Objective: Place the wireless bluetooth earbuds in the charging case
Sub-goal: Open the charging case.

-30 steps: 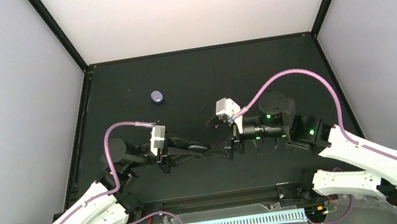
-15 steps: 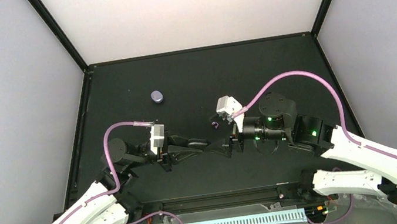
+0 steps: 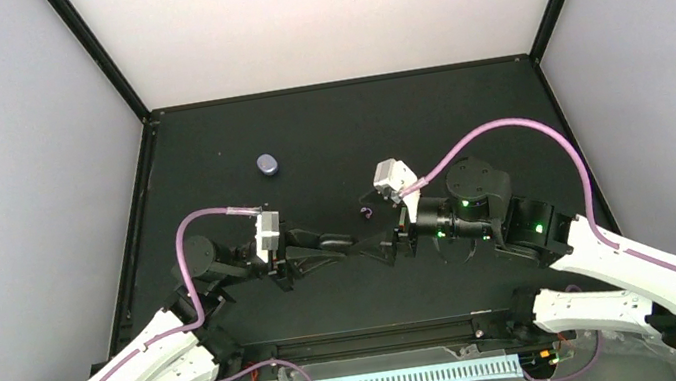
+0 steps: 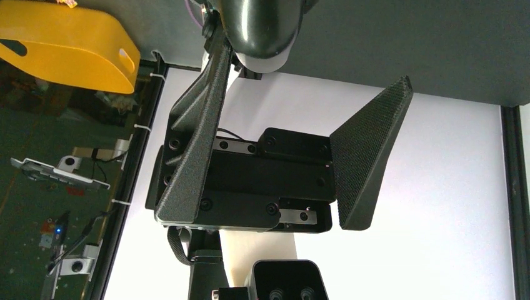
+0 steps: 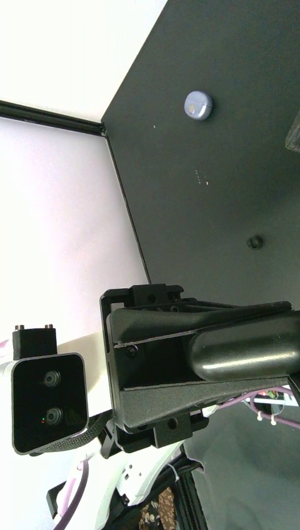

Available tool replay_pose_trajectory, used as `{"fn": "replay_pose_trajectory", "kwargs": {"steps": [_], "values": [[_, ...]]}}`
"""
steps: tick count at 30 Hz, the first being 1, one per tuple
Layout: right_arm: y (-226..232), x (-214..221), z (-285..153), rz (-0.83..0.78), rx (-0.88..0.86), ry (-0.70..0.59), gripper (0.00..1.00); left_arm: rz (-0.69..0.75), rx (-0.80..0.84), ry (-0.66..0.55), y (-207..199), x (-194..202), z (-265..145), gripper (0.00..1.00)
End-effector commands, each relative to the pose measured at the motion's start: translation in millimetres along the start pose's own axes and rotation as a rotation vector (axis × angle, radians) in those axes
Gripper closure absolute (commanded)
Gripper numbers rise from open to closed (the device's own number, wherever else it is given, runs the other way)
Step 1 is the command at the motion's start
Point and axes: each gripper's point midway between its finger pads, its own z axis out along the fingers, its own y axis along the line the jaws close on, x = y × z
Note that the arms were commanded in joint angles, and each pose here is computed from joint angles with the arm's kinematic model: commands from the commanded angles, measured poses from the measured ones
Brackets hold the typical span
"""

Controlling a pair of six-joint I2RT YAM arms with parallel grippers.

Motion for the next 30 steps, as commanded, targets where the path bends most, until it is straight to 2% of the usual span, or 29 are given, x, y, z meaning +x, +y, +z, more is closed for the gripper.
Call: {"fn": "replay_pose_trajectory", "kwargs": {"steps": [1, 13, 22, 30], "values": [[-17.5, -21.6, -4.5, 0.015, 0.098, -0.096, 0.09, 0.028, 0.096, 0.002, -23.5, -5.1, -0.7, 0.98], [-18.2, -24.3, -1.5, 0.05, 0.096, -0.117, 0.09, -0.014, 0.071, -0.024, -18.1, -0.6, -2.2, 0.98], [-13.4, -18.6, 1.2, 0.057, 0.064, -0.101, 0.09, -0.13, -0.003, -0.13, -3.9, -8.2, -6.7, 0.98], [-14.9, -19.5, -2.0, 0.076, 0.073, -0.118, 0.07, -0.192, -0.058, -0.146, 7.5, -1.6, -9.2, 0.99]]}}
